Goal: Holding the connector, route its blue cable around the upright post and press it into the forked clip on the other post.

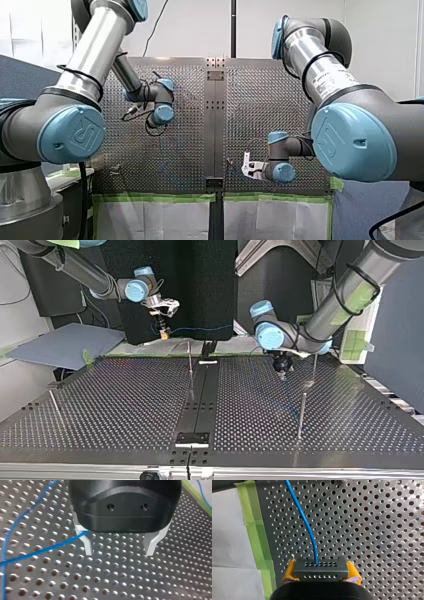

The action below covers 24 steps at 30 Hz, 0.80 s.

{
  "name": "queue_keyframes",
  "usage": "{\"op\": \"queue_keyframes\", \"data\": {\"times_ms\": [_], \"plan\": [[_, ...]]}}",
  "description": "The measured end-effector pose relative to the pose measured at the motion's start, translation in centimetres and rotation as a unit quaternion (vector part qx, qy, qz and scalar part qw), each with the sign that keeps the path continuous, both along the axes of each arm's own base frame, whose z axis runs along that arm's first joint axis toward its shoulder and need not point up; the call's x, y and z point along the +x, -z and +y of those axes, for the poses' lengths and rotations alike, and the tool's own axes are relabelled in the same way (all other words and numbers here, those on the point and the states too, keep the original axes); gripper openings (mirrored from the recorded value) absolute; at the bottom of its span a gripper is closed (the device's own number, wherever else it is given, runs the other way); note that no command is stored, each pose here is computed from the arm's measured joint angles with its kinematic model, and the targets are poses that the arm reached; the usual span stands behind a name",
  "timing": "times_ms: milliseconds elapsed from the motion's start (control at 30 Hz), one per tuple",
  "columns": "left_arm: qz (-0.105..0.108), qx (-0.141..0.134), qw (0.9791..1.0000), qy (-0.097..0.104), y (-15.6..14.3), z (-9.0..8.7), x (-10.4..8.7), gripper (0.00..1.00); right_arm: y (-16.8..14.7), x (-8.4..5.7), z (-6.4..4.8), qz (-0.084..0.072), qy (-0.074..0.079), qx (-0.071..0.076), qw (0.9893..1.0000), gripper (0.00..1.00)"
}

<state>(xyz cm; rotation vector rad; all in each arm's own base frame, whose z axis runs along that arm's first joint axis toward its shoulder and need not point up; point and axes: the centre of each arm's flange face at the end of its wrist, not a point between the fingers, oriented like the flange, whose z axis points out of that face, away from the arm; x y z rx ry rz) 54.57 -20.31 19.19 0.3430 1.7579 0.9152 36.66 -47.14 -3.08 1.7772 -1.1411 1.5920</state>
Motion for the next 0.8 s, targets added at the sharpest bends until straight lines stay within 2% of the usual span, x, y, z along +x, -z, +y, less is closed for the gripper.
{"op": "queue_keyframes", "data": {"times_ms": [267,633,800], "plan": [[-0.011,0.006,0.9998,-0.017,0.5,0.1,0.8,1.00,0.0,0.3,0.2,0.000,-0.003,0.000,1.0000,0.00],[0.021,0.030,0.9992,-0.017,3.4,-1.0,2.6,1.00,0.0,0.5,0.3,0.000,-0.005,-0.001,1.0000,0.00],[0.052,0.040,0.9977,-0.017,6.2,-1.2,2.4,1.00,0.0,0.5,0.4,0.000,-0.006,-0.001,1.0000,0.00]]}}
